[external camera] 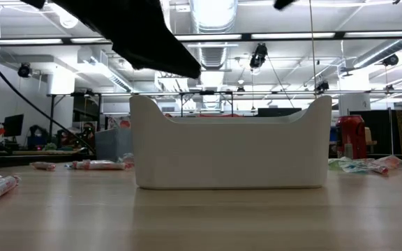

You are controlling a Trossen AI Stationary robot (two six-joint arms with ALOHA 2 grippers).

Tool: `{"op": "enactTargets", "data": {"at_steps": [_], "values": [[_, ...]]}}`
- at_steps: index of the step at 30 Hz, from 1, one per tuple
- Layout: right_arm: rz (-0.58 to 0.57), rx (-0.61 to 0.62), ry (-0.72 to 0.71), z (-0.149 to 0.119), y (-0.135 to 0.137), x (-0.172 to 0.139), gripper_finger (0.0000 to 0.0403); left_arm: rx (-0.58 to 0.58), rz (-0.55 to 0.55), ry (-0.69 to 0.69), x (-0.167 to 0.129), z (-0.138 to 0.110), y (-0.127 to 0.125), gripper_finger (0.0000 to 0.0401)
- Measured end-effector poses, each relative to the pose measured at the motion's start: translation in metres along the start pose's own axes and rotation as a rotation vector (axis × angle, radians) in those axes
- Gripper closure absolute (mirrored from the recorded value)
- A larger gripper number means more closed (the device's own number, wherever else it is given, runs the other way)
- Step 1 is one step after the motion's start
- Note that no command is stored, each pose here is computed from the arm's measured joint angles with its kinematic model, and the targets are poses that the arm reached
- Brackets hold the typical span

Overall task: Sort candy
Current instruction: Put the white candy into the green bin

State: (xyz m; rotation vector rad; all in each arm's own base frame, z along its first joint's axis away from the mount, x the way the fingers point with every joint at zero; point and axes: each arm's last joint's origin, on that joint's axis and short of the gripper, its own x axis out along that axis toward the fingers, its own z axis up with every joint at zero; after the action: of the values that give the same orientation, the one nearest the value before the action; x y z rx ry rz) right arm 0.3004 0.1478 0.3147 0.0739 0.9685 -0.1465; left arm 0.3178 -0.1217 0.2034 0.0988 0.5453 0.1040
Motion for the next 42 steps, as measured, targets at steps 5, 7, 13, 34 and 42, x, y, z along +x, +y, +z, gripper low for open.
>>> {"op": "enactTargets", "data": {"at_steps": [5, 7, 13, 34, 42], "values": [[-0.154, 0.126, 0.08, -0.013, -0.011, 0.0, 0.022, -0.005, 0.042, -0.001, -0.023, 0.009, 0.01, 0.0304], [-0.188, 0.163, 0.11, -0.018, -0.013, 0.001, 0.0222, -0.009, 0.06, -0.014, -0.034, 0.012, 0.015, 0.0305], [-0.24, 0.261, 0.155, -0.036, -0.021, 0.009, 0.0241, -0.041, 0.057, -0.08, -0.069, 0.022, 0.031, 0.031], [-0.406, 0.956, 0.218, -0.166, -0.094, 0.02, 0.0252, -0.109, 0.173, -0.215, -0.129, 0.011, 0.068, 0.031], [-0.431, 1.056, 0.188, -0.179, -0.101, 0.041, 0.0226, -0.07, 0.255, -0.212, -0.128, 0.01, 0.07, 0.031]]}}
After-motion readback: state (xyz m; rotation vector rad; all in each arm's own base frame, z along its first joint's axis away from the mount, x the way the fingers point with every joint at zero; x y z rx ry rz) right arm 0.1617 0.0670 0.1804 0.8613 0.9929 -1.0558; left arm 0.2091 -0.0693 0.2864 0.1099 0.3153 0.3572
